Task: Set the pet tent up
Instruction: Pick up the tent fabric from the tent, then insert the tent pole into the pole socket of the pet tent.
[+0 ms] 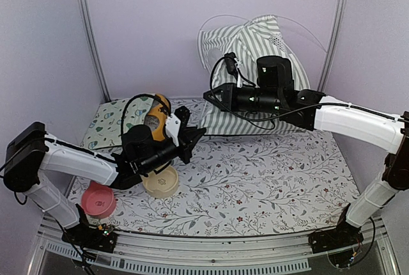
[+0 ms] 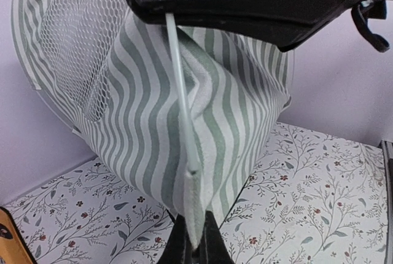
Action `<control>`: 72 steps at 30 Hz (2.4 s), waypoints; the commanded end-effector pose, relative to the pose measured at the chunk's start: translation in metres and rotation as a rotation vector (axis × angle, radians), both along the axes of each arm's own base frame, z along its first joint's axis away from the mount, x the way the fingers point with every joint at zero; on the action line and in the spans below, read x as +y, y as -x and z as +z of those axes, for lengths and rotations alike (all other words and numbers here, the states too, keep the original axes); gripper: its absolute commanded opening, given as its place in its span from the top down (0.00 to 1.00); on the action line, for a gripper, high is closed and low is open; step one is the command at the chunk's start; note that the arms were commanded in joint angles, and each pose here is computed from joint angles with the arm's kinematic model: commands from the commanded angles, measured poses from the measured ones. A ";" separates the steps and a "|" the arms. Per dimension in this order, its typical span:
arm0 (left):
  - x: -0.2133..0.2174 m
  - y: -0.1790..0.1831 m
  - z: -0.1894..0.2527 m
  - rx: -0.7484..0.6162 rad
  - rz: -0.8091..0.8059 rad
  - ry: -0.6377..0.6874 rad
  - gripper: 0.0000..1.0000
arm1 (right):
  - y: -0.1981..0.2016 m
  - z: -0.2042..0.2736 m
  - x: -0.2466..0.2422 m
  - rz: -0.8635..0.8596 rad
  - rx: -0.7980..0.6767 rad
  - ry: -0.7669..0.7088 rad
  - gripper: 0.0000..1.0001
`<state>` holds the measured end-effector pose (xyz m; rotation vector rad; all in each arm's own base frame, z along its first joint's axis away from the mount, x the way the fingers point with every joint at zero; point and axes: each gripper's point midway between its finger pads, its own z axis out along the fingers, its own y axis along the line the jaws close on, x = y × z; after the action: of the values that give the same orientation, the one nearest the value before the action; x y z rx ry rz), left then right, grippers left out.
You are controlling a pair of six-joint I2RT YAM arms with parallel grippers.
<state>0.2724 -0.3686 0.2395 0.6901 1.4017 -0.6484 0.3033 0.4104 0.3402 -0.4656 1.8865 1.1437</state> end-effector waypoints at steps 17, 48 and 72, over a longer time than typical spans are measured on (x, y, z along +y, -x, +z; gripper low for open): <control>0.002 0.011 0.028 -0.060 -0.037 0.041 1.00 | -0.027 -0.001 -0.027 -0.169 -0.022 0.022 1.00; 0.004 0.005 0.028 -0.027 -0.043 0.040 1.00 | -0.017 -0.029 -0.013 -0.086 -0.015 0.114 1.00; 0.006 0.006 0.036 0.025 -0.100 0.085 0.83 | -0.002 -0.075 0.005 -0.062 0.023 0.232 1.00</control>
<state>0.2658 -0.3667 0.2385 0.7388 1.4559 -0.7544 0.2955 0.4224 0.2785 -0.5355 2.0306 0.9838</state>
